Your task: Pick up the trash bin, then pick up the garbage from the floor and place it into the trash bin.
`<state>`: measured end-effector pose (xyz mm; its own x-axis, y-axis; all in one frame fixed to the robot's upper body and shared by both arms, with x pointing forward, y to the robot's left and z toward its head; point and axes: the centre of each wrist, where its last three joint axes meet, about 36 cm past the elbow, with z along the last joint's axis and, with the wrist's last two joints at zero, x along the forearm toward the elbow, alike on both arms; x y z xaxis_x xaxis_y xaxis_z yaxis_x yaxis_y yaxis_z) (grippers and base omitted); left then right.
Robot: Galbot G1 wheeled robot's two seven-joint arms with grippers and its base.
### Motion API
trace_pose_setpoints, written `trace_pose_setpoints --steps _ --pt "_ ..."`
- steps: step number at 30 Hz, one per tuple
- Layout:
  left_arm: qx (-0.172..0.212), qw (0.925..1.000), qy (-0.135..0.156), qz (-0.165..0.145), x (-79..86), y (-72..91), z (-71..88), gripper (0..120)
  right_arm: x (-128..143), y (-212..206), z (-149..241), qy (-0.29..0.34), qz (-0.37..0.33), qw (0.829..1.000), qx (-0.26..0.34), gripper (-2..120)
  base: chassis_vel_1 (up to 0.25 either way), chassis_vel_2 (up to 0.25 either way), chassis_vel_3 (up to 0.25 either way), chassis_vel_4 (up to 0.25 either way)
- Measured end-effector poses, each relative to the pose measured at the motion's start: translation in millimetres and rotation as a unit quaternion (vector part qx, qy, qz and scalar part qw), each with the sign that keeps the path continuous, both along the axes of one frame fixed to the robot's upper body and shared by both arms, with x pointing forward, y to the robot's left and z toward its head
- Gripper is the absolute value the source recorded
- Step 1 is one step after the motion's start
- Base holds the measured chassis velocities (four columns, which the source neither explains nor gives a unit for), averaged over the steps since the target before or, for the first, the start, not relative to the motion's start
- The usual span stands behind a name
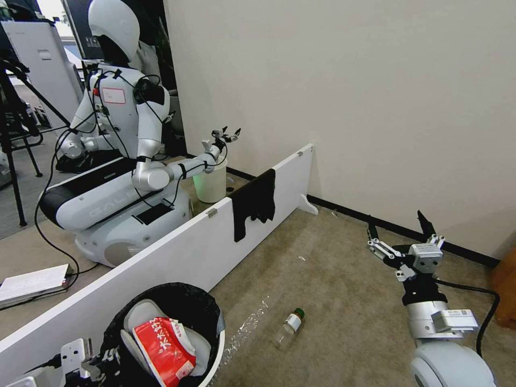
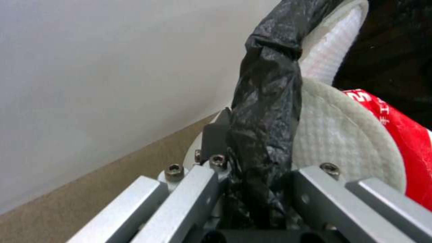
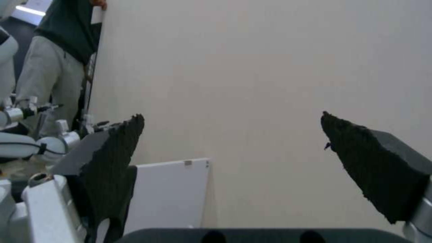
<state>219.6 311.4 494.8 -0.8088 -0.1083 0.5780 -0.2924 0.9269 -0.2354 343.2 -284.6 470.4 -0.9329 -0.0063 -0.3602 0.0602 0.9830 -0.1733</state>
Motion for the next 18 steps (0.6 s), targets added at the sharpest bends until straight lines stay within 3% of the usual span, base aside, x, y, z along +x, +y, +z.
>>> trace_pose_setpoints --steps 4,6,10,11,12,15,18 --pt "0.000 1.0000 0.000 0.000 0.2 0.3 0.2 2 4.7 2.7 -0.9 0.060 -0.015 0.998 0.008 100 0.000 0.000 0.000 0.000" --pt "0.001 1.0000 -0.001 0.000 0.2 0.7 0.4 2 6.7 9.1 -2.7 0.133 -0.015 0.991 0.030 100 0.000 0.000 0.000 0.000" --pt "0.001 1.0000 -0.001 0.000 0.4 0.8 0.5 2 11.5 17.9 -3.5 0.204 -0.006 0.977 0.053 100 0.000 0.000 0.000 0.000" --pt "0.000 1.0000 -0.002 0.000 0.9 1.0 0.5 2 17.4 22.4 -3.7 0.245 -0.003 0.967 0.067 100 0.000 0.000 0.000 0.000" --pt "0.000 1.0000 -0.002 0.000 0.9 1.0 0.5 2 17.4 22.4 -3.7 0.245 -0.003 0.967 0.067 100 0.000 0.000 0.000 0.000" --pt "0.000 1.0000 -0.005 -0.005 5.8 2.3 -0.7 2 29.2 31.8 -1.1 0.359 0.003 0.927 0.113 100 0.000 0.000 0.000 0.000" --pt "-0.001 1.0000 -0.005 -0.007 7.6 2.9 -1.6 2 33.1 34.5 -2.9 0.389 0.003 0.913 0.124 100 0.000 0.000 0.000 0.000"
